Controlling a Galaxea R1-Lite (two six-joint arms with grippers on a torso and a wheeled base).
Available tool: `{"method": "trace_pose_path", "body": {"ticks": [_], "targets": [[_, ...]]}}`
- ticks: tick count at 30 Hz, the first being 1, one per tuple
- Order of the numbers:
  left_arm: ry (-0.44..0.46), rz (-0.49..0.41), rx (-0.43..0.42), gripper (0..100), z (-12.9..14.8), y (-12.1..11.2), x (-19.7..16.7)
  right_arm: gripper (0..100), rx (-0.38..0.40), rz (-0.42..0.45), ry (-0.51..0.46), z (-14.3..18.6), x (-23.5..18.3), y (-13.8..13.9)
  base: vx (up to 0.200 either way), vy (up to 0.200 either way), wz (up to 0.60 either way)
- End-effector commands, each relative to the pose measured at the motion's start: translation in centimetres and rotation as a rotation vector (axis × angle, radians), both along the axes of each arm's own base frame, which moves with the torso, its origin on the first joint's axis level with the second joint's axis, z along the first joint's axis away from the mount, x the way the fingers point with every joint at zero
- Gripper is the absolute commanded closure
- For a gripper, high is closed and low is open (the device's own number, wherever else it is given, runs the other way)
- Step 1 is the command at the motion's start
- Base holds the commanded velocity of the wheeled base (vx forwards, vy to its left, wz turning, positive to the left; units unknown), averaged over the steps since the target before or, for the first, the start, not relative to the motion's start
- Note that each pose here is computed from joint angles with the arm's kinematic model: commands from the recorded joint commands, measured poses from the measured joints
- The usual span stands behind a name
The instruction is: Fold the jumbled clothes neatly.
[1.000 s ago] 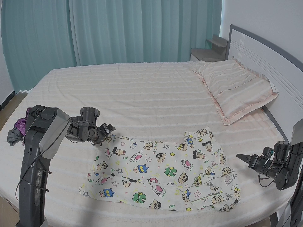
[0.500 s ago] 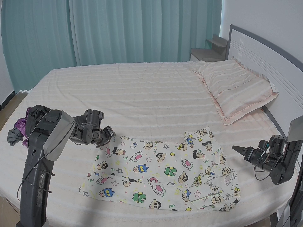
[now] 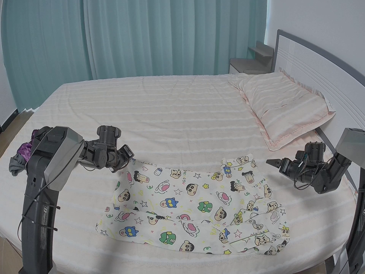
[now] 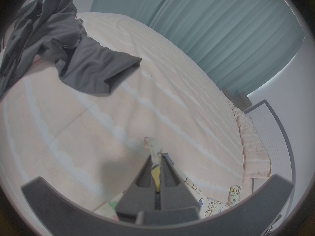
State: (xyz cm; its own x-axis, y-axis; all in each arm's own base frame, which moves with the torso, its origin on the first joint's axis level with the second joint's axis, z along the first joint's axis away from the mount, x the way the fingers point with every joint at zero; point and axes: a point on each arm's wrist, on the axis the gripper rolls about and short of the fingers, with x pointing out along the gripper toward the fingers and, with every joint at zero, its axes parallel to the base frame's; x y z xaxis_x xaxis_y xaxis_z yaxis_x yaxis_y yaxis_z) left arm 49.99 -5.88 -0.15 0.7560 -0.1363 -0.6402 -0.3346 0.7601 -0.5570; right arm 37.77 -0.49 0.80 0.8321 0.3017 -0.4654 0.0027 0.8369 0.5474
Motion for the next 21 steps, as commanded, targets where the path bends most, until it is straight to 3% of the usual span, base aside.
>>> {"method": "trace_pose_path", "body": {"ticks": [1, 8, 21], "targets": [[-0.028, 0.037, 0.008, 100, 2.5, 0.3, -0.8, 0, -0.012, 0.007, 0.007, -0.8, 3.0, 0.8, 0.0, 0.0, 0.0], [-0.006, 0.033, 0.011, 100, 2.1, 0.0, -1.4, 0, -0.018, 0.025, 0.046, -2.2, 4.8, 1.4, 0.0, 0.0, 0.0], [0.008, 0.035, -0.008, 100, 1.8, -0.7, -1.6, 0, -0.032, 0.153, 0.099, -4.7, 8.4, 7.7, 0.0, 0.0, 0.0]]}}
